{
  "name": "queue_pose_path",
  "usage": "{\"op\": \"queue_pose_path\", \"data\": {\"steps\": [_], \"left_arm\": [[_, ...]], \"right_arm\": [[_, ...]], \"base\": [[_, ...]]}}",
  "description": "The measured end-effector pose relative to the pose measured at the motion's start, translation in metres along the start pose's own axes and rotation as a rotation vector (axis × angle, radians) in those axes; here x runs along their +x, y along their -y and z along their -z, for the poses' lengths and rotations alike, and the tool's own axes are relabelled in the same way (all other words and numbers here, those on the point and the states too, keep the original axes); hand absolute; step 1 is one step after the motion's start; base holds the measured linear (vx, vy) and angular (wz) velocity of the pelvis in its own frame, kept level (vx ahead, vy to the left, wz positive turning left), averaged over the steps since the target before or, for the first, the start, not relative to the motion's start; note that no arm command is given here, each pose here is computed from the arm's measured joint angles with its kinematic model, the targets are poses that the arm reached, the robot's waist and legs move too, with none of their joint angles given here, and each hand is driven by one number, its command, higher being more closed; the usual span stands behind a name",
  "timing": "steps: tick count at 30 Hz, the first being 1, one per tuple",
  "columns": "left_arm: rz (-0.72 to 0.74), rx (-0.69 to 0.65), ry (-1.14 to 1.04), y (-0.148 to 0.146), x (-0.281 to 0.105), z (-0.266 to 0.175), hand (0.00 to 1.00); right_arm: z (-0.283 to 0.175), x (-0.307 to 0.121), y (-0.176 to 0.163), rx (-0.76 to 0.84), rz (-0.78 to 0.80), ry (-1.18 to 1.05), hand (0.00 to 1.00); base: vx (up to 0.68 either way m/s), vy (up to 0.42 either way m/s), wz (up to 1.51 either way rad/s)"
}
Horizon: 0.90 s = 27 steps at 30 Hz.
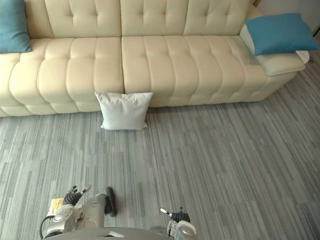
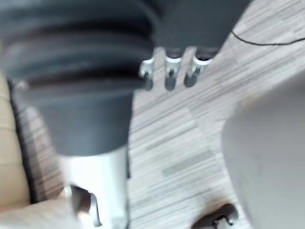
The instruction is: Pick up cushions and gather them together orderly.
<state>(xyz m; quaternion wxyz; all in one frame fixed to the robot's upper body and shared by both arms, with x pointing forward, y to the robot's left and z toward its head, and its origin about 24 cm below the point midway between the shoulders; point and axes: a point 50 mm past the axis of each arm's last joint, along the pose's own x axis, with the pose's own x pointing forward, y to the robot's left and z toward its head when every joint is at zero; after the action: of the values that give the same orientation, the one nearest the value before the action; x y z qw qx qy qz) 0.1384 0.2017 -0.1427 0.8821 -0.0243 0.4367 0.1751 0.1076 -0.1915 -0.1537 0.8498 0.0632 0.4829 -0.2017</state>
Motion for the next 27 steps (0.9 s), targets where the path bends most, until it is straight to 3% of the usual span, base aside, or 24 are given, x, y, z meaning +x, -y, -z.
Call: {"op": "queue_pose_path", "data": {"steps": [9, 19, 27], "left_arm": [[0.023, 0.035, -0.059, 0.004, -0.002, 0.013, 0.0], [0.132, 0.027, -0.111, 0.041, -0.008, 0.025, 0.0], [0.102, -0.029, -0.039, 0.033, -0.006, 0.009, 0.0]], "right_arm": [[-0.022, 0.001, -0.002, -0.013, -0.012, 0.099, 0.0], [-0.046, 0.005, 0.007, -0.005, -0.002, 0.17, 0.0], [-0.033, 0.004, 0.011, -0.025, 0.009, 0.113, 0.0]], "base": [[0.41, 0.066, 0.12], [0.52, -0.227, 0.46], [0.37, -0.116, -0.23]]}}
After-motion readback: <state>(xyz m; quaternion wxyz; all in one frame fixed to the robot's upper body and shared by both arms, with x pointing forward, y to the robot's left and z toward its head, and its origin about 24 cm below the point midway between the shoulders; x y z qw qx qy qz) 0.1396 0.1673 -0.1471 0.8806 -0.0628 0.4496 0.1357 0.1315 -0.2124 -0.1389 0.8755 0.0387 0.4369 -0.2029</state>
